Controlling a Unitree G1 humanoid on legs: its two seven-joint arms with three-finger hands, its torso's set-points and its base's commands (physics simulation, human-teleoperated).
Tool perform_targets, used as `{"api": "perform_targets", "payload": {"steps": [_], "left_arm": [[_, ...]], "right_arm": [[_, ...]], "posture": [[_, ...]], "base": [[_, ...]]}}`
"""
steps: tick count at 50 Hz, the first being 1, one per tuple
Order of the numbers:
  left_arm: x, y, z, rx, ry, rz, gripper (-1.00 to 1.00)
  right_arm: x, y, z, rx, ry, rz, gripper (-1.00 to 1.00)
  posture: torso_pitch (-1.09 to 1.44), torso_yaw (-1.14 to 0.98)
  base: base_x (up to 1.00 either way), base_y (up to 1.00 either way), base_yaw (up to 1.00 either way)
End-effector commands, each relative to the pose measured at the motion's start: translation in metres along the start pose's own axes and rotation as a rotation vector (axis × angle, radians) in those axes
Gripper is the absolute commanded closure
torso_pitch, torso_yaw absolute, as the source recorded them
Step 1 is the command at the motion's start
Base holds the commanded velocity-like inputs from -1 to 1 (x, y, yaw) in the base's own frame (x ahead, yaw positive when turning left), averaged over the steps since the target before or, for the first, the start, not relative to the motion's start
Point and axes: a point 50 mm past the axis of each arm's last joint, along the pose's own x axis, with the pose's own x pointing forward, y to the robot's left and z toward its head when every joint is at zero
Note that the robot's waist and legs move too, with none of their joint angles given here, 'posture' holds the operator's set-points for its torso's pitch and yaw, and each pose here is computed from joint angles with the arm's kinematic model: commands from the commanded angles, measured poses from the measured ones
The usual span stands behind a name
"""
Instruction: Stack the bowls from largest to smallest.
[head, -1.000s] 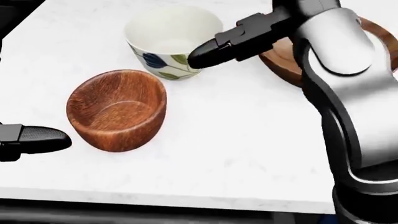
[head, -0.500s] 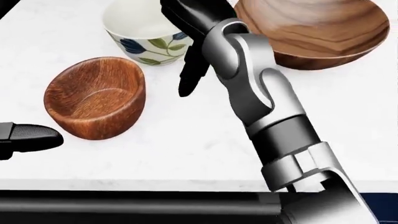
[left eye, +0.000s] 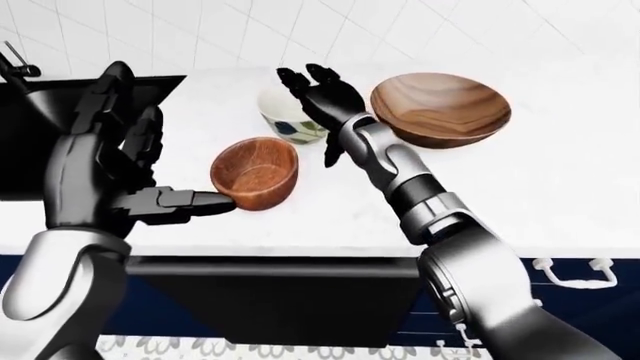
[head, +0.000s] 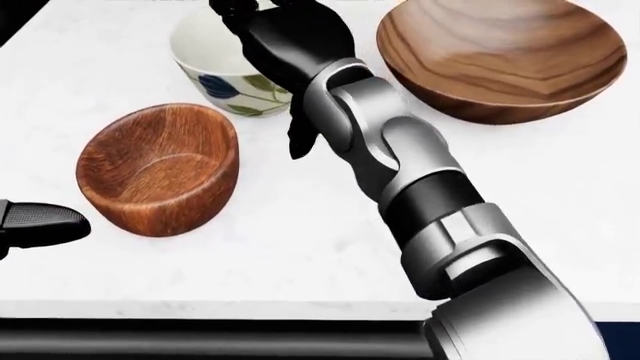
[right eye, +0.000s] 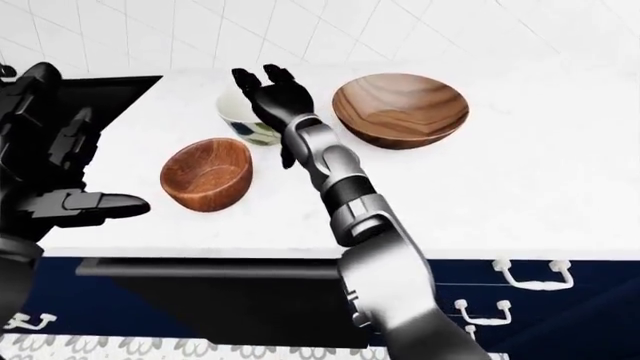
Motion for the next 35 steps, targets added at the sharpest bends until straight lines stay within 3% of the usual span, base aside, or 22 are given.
{"api": "perform_targets", "payload": {"steps": [1,6,18,26,30,31,33,35], "left_arm": [[-0.001,0.001,0.011,0.011,-0.073,0.007,-1.00],[-0.001,0.003,0.011,0.010,-0.072,0.011,-1.00],[-0.003,0.002,0.012,0.012,-0.074,0.008,-1.00],[-0.004,0.004,0.012,0.011,-0.074,0.010,-1.00],[-0.005,0.004,0.011,0.010,-0.071,0.010,-1.00],[-0.005,0.004,0.010,0.011,-0.070,0.010,-1.00],[-0.005,0.004,0.010,0.010,-0.070,0.010,-1.00],[-0.005,0.005,0.010,0.010,-0.070,0.011,-1.00]], "right_arm": [[0.005,-0.022,0.007,-0.019,-0.028,-0.085,-0.69],[0.004,-0.011,0.003,-0.036,-0.012,-0.055,-0.42],[0.001,0.007,0.000,-0.056,0.032,-0.017,-0.06],[0.001,0.006,-0.002,-0.054,0.059,-0.018,0.13],[0.003,-0.001,-0.004,-0.043,0.086,-0.053,0.40],[0.003,-0.003,-0.005,-0.045,0.093,-0.063,0.50],[0.004,-0.008,-0.006,-0.043,0.104,-0.083,0.92],[0.004,-0.012,-0.007,-0.042,0.112,-0.096,1.00]], "posture": [[0.00,0.00],[0.00,0.00],[0.00,0.00],[0.00,0.00],[0.00,0.00],[0.00,0.00],[0.00,0.00],[0.00,0.00]], "base": [[0.00,0.00,0.00],[0.00,0.00,0.00],[0.00,0.00,0.00],[0.00,0.00,0.00],[0.00,0.00,0.00],[0.00,0.00,0.00],[0.00,0.00,0.00],[0.00,0.00,0.00]]}}
